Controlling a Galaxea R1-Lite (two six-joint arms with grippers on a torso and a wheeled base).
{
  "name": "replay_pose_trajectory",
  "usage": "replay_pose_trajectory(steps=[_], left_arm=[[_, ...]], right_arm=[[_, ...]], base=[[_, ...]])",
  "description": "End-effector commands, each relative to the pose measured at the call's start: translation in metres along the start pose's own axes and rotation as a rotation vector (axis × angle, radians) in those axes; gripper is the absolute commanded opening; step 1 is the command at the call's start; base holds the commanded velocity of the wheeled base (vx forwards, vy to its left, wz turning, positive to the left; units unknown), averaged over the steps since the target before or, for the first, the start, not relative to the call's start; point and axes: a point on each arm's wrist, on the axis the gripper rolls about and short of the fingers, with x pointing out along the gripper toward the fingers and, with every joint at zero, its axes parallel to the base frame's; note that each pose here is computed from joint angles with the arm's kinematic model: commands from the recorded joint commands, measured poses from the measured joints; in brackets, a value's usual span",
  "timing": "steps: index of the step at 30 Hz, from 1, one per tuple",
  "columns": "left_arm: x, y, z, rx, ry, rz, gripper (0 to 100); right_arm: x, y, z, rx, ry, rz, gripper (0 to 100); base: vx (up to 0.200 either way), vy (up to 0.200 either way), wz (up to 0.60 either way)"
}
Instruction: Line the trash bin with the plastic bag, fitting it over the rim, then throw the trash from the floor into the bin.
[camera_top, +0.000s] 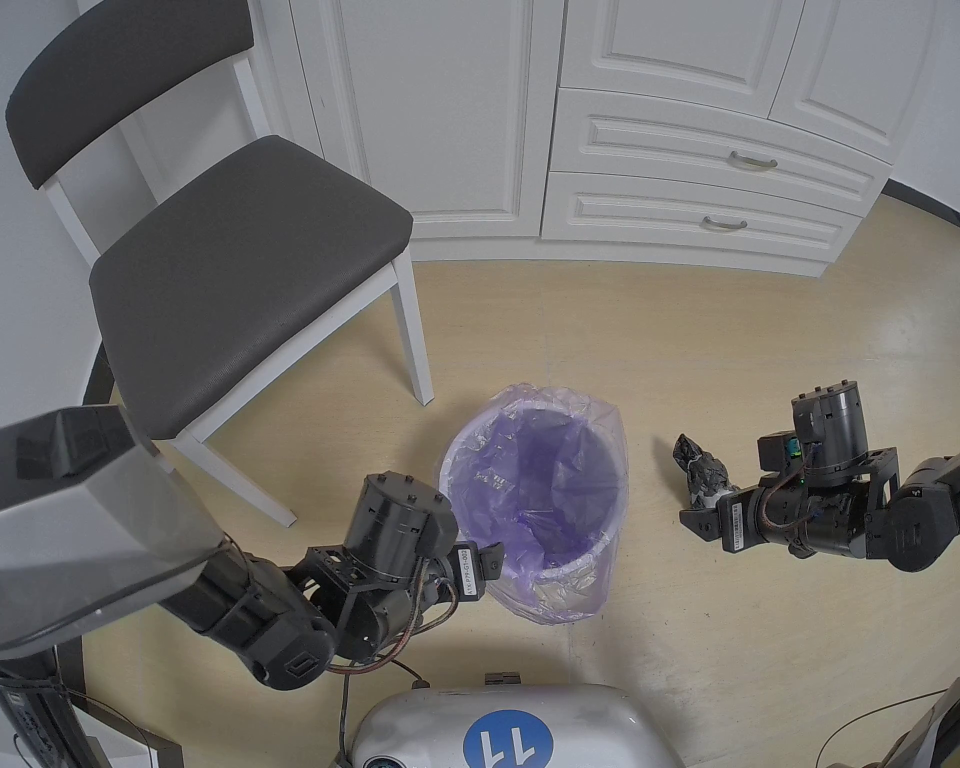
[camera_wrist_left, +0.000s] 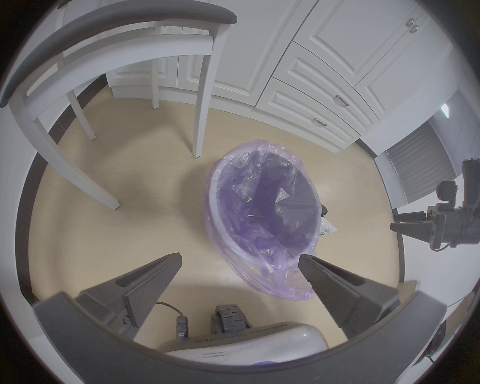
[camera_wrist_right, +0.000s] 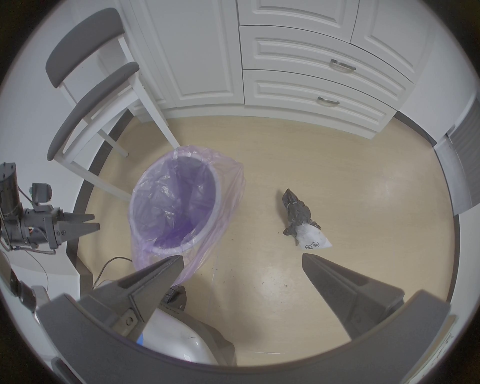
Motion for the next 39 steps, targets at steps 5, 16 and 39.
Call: replay_pose_trajectory(steps=[5, 16, 39], left_arm=[[0.032, -0.021, -0.031, 0.056, 0.081, -0.008, 100], [0.076, -0.040, -0.050, 0.123, 0.173, 0.030, 100], [0.114, 0.004, -0.056, 0.128, 0.255, 0.168, 100]], right_arm=[[-0.001, -0.010, 0.006, 0.026, -0.021, -0.027, 100], [-0.003, -0.012, 0.009, 0.032, -0.036, -0.031, 100], [0.037, -0.019, -0.001, 0.045, 0.033, -0.044, 100]], base=[[0.000, 0.000, 0.00], [0.000, 0.000, 0.00], [0.000, 0.000, 0.00]])
